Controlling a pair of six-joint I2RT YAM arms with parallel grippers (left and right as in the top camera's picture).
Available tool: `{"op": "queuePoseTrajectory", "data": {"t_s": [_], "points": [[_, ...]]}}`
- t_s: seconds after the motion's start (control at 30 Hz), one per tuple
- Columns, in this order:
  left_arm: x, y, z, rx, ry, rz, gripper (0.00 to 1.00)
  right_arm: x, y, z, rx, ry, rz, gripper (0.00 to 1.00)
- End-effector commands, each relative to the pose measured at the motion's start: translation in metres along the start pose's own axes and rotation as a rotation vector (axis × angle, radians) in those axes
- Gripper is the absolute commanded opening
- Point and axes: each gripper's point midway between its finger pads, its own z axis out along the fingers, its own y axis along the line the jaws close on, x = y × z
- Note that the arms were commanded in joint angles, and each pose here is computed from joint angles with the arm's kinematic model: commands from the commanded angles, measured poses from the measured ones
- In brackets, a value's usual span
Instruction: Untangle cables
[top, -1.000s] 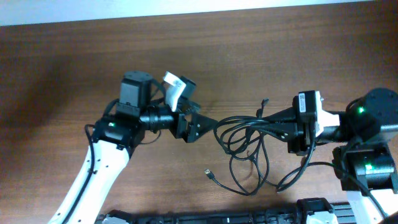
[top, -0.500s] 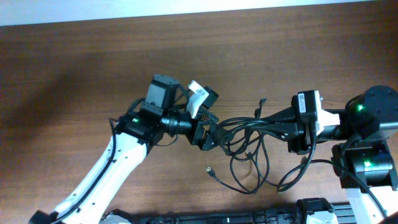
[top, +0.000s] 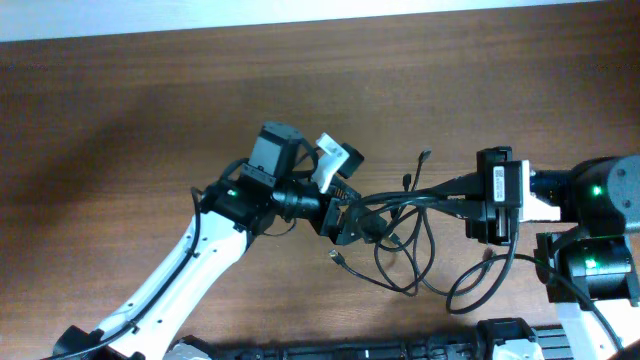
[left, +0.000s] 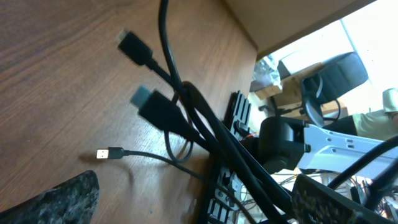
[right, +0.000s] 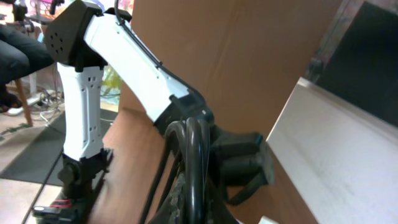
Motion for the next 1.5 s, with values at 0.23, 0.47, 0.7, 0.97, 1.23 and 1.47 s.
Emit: {"op": "queuePoseTrajectory", "data": {"t_s": [0.23,0.47,0.7,0.97,1.23,1.47], "points": [[0.004,0.036,0.003,-0.233,0.020,-0.018,0.99,-0.012,-0.006,-0.001,0.039,-0.005,0.031,0.04],[0.049,0.103,-0.035,-0.688,0.162,-0.129,0.99,-0.012,-0.010,-0.001,0.062,-0.007,0.062,0.04],[0.075,0.125,-0.068,-0.819,0.236,-0.233,0.99,-0.012,-0.011,-0.001,0.073,-0.008,0.075,0.04],[0.042,0.088,-0.050,-0.464,0.128,-0.225,0.99,-0.004,-0.033,-0.004,0.191,-0.006,0.167,0.04],[-0.029,0.026,-0.035,-0.085,-0.083,-0.017,0.99,0.019,-0.102,-0.028,0.585,-0.057,0.464,0.04],[-0.063,0.028,-0.043,-0.075,-0.214,-0.200,0.99,0.040,-0.120,-0.044,0.740,-0.034,0.538,0.04]]}}
